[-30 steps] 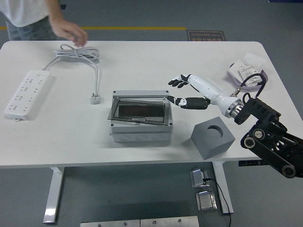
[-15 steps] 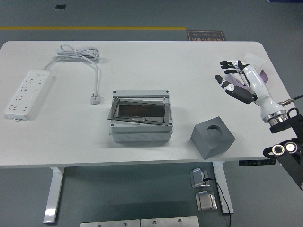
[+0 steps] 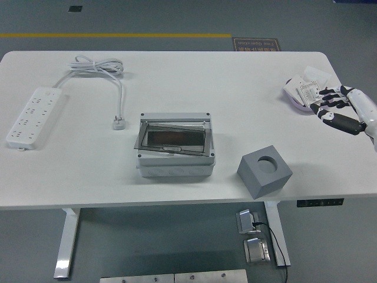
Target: Fetch the battery,place it into the box,close the lid of the box
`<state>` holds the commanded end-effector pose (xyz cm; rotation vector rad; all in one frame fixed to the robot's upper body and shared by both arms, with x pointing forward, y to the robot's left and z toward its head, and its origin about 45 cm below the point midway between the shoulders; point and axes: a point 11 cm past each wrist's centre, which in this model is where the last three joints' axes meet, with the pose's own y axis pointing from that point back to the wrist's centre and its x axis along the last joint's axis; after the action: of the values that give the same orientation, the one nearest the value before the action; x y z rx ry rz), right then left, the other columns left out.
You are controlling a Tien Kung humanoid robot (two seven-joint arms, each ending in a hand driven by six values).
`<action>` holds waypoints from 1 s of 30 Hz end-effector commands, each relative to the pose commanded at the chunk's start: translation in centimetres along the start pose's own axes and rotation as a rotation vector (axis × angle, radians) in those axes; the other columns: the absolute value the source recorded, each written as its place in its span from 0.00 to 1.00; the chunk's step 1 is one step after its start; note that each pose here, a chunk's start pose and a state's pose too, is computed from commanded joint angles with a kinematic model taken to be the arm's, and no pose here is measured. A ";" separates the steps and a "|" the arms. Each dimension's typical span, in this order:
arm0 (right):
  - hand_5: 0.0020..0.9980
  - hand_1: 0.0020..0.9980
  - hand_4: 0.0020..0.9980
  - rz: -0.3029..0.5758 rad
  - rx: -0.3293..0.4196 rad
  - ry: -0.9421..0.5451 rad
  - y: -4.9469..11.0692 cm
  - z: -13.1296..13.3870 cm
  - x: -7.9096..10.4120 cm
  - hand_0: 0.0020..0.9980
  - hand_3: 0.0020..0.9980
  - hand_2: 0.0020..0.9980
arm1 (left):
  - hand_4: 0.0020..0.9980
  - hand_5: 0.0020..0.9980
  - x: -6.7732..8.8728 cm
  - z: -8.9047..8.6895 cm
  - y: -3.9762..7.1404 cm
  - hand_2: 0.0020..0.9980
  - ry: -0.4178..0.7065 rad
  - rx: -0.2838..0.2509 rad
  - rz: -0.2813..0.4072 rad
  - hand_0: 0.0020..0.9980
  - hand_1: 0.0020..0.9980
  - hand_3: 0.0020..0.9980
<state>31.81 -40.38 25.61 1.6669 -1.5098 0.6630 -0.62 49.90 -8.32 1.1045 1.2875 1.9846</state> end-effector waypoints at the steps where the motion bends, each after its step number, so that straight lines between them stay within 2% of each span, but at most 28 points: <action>1: 0.63 0.56 0.77 -0.031 -0.024 -0.008 0.2 0.3 -0.2 0.60 0.67 0.65 | 0.70 0.11 0.0 0.0 0.0 0.65 0.001 0.000 0.000 0.63 0.71 0.63; 3: 0.63 0.56 0.77 -0.101 -0.075 -0.029 0.6 0.9 -0.9 0.60 0.67 0.65 | 0.70 0.11 0.0 0.1 0.0 0.65 0.003 -0.001 0.000 0.63 0.71 0.63; 4: 0.66 0.51 0.78 -0.146 -0.104 -0.042 1.0 1.3 -1.4 0.51 0.60 0.57 | 0.70 0.11 0.0 0.1 0.0 0.65 0.004 -0.002 0.000 0.63 0.71 0.63; 8: 0.66 0.51 0.78 -0.276 -0.175 -0.078 1.9 1.8 -2.7 0.51 0.60 0.57 | 0.70 0.11 0.0 0.2 0.0 0.65 0.006 -0.004 -0.001 0.63 0.71 0.63; 9: 0.69 0.53 0.78 -0.308 -0.189 -0.086 2.2 1.8 -2.9 0.55 0.60 0.59 | 0.70 0.11 0.0 0.2 0.0 0.65 0.006 -0.005 -0.001 0.63 0.71 0.63; 13: 0.69 0.53 0.78 -0.413 -0.223 -0.104 3.2 1.7 -3.6 0.55 0.60 0.59 | 0.70 0.11 0.0 0.4 0.0 0.65 0.008 -0.008 0.000 0.63 0.71 0.63; 19: 0.68 0.56 0.78 -0.533 -0.202 -0.155 4.3 0.9 -4.6 0.58 0.62 0.63 | 0.70 0.11 0.3 0.6 0.0 0.65 0.009 -0.009 0.005 0.63 0.71 0.63; 30: 0.70 0.59 0.79 -0.597 -0.138 -0.245 4.2 -0.3 -7.0 0.60 0.67 0.69 | 0.70 0.12 0.4 0.7 0.0 0.65 0.010 -0.010 0.008 0.64 0.71 0.63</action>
<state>26.63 -36.12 20.99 2.0057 -1.0895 0.0343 -0.28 50.51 -8.00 1.0989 1.2790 2.0026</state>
